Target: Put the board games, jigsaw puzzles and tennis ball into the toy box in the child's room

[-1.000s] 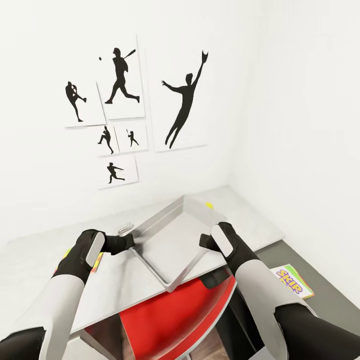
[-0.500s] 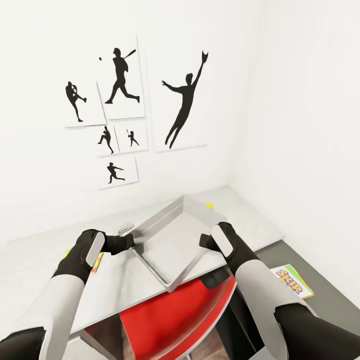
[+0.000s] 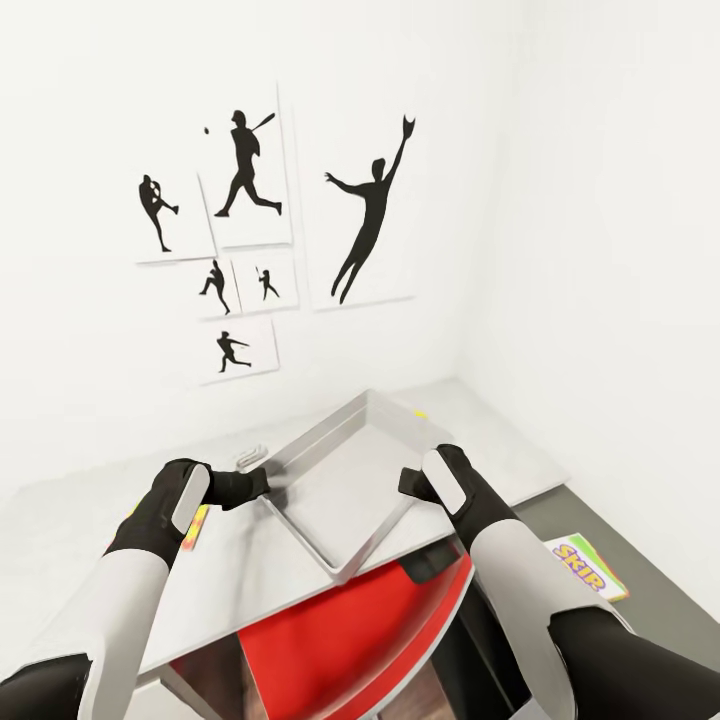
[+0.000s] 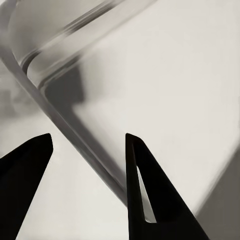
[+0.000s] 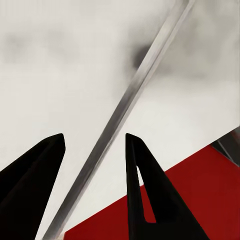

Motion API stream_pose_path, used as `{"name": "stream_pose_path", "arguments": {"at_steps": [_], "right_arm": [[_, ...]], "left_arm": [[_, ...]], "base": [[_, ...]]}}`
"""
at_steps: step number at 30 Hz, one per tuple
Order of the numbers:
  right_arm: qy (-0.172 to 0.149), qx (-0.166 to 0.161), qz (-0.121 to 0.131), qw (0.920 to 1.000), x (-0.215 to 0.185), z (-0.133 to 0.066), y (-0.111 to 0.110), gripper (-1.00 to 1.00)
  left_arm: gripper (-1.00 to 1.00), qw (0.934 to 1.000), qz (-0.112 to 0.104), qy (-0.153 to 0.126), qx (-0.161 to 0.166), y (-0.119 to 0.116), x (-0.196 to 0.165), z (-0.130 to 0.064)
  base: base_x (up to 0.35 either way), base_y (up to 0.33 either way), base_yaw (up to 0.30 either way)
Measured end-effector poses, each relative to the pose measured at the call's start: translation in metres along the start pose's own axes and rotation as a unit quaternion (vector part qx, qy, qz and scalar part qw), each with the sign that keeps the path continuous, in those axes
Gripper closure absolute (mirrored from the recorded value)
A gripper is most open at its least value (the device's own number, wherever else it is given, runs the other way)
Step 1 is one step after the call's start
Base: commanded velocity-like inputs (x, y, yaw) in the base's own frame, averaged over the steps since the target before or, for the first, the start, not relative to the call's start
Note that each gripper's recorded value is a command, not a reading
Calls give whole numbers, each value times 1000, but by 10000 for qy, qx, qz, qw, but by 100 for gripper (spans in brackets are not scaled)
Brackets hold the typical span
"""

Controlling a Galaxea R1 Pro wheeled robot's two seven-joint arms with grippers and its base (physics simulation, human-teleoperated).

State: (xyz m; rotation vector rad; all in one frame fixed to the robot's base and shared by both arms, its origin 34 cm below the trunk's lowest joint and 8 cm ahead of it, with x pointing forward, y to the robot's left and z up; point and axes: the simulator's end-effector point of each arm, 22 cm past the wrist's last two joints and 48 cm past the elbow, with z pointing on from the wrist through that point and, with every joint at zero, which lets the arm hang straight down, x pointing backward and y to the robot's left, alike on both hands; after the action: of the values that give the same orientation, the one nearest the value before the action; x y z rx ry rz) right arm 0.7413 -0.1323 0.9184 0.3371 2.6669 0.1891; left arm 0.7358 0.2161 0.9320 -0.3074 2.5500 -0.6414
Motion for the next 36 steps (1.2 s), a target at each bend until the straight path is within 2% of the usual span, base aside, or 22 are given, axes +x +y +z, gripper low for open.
{"name": "stream_pose_path", "arguments": {"at_steps": [22,36], "right_arm": [[-55,-20,-1,10000,-3,-6,2,100],[-55,-21,2,10000,-3,-6,2,100]], "left_arm": [[100,10000,33,-49,14,-3,-4,-5],[100,10000,31,-49,18,-3,-4,-5]], "base": [[-31,116,-1],[-73,88,-70]]}}
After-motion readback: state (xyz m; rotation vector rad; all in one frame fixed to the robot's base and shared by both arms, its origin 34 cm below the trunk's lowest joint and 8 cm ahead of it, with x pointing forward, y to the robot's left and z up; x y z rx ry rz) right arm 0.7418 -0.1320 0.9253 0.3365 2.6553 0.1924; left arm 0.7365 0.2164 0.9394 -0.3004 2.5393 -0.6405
